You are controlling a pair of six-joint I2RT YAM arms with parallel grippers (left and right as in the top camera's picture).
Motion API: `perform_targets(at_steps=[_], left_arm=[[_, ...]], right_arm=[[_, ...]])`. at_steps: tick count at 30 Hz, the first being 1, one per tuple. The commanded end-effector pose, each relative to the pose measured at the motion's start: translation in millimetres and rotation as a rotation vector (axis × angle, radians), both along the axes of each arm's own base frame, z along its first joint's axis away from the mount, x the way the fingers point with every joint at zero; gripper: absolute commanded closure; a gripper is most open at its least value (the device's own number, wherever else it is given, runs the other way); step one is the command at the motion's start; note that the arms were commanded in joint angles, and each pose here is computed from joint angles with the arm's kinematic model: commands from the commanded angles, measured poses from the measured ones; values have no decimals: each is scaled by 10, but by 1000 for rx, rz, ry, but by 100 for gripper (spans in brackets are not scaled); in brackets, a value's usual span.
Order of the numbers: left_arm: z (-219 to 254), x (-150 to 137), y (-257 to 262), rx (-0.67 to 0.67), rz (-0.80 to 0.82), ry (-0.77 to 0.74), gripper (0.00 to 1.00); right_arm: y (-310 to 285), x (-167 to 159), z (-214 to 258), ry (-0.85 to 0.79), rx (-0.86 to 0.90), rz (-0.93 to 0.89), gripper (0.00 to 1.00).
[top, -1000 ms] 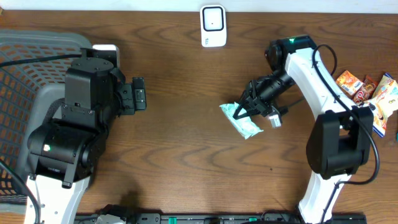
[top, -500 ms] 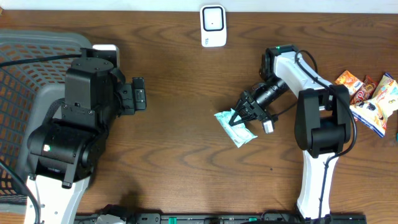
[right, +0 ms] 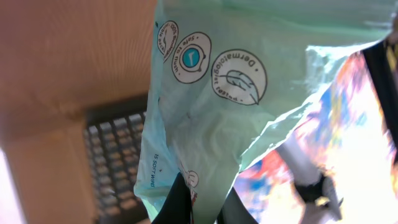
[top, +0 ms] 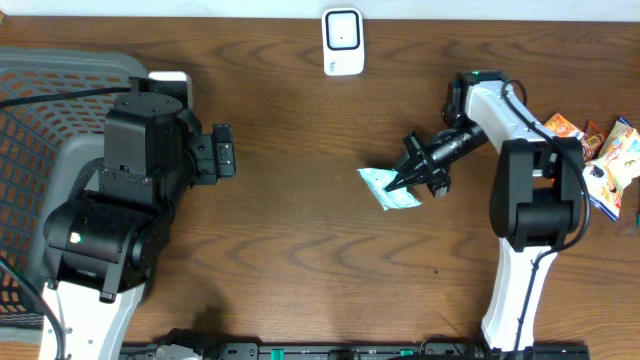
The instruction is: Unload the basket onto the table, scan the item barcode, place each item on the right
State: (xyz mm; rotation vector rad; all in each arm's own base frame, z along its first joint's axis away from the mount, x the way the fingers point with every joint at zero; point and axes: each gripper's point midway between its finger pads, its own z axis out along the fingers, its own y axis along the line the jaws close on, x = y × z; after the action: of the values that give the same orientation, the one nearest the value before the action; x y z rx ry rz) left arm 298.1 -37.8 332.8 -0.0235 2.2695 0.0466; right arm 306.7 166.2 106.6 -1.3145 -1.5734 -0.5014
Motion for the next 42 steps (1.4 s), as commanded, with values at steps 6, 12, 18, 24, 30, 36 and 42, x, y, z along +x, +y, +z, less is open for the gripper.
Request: perform_targets(at_steps=[6,12,18,24,30,36,42], left_arm=[[3,2,31,6,11,-2,2],[3,2,31,7,11,-2,2],[3,2,30,6,11,-2,2],[3,2,30,7,11,-2,2],[2,2,30,7,11,-1,2],[3,2,31,7,11,-2,2],[3,2,30,7,11,-2,2]], right_arm=[[102,-53,629,-636,214,253,99],[173,626,525,-1123,211,322,99],[72,1452,402,-1388,-69,306,99],[319,1930,695,-1647,-90,254,99],[578,2220,918,-1812,-130,196,99],[700,2375,965,-1888,-247,183,99],[751,2544,814,-1904,-291,151,99]])
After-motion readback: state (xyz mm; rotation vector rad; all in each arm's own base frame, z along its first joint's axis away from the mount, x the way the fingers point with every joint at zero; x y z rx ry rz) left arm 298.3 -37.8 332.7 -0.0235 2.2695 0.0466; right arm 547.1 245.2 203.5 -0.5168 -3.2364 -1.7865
